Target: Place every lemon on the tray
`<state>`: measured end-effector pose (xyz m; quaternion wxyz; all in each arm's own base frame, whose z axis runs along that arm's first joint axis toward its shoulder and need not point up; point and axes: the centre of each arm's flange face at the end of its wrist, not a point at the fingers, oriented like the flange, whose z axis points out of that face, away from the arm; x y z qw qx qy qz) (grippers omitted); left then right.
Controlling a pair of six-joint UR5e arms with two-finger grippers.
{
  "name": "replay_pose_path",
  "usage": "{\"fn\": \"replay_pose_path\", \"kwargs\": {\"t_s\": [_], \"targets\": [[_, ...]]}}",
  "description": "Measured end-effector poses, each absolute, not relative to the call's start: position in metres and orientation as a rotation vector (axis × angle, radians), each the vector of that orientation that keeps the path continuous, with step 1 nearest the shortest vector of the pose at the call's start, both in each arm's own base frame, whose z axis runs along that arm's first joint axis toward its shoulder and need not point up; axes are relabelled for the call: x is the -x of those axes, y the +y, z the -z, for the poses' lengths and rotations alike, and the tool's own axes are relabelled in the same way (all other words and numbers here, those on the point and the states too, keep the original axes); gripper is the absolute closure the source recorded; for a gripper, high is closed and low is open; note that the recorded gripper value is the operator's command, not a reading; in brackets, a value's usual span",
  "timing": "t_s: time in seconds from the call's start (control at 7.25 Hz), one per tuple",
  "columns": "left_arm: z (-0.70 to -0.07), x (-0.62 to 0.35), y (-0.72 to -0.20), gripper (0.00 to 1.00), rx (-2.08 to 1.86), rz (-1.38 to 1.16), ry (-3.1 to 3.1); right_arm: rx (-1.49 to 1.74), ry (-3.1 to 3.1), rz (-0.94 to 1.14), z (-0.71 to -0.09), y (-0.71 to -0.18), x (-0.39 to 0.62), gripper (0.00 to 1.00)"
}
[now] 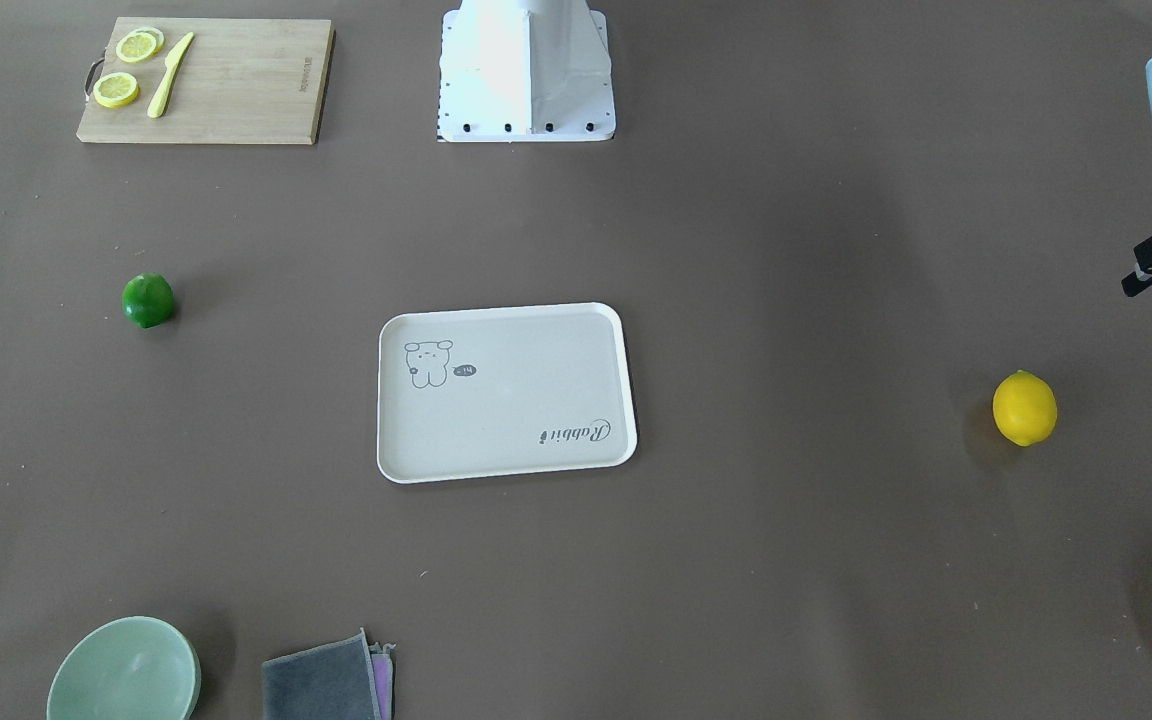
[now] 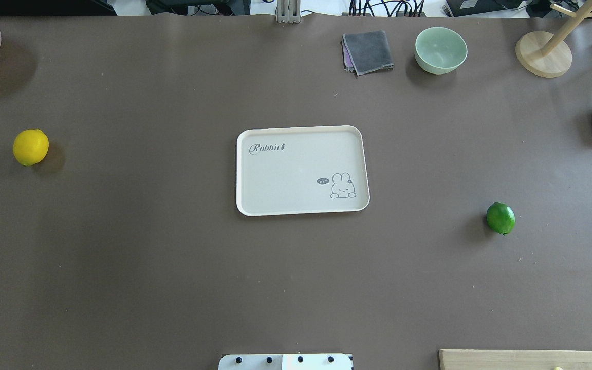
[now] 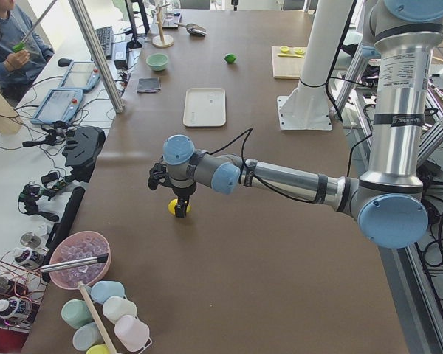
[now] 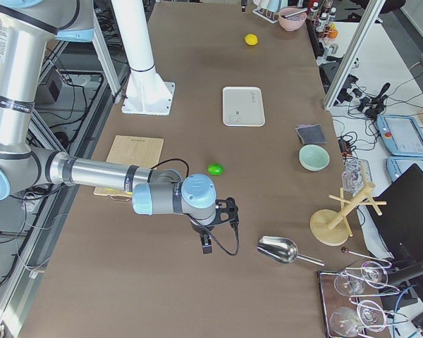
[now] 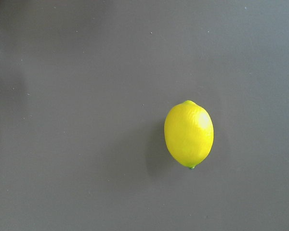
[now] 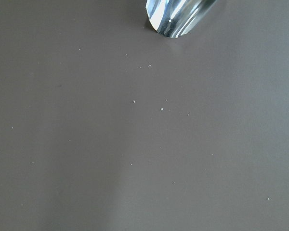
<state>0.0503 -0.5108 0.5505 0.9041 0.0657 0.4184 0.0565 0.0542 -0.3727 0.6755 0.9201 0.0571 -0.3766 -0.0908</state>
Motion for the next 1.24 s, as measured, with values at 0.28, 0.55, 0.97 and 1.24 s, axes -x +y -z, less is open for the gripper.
{"fn": "replay_pose_path", "kwargs": {"t_s": [0.28,0.55,0.97,1.24], "targets": [[-0.549,-0.045,-0.500,0.02,-0.142,-0.114,0.863,-0.110,-0.742,0.199,-0.678,-0.374,-0.051,0.00],[-0.547,-0.043,-0.494,0.02,-0.148,-0.113,0.858,-0.106,-0.717,0.202,-0.680,-0.374,-0.052,0.00],[-0.538,-0.037,-0.494,0.02,-0.201,-0.107,0.780,-0.108,-0.722,0.203,-0.680,-0.374,-0.051,0.00],[-0.545,-0.039,-0.495,0.02,-0.191,-0.110,0.777,-0.111,-0.725,0.202,-0.678,-0.375,-0.051,0.00]]}}
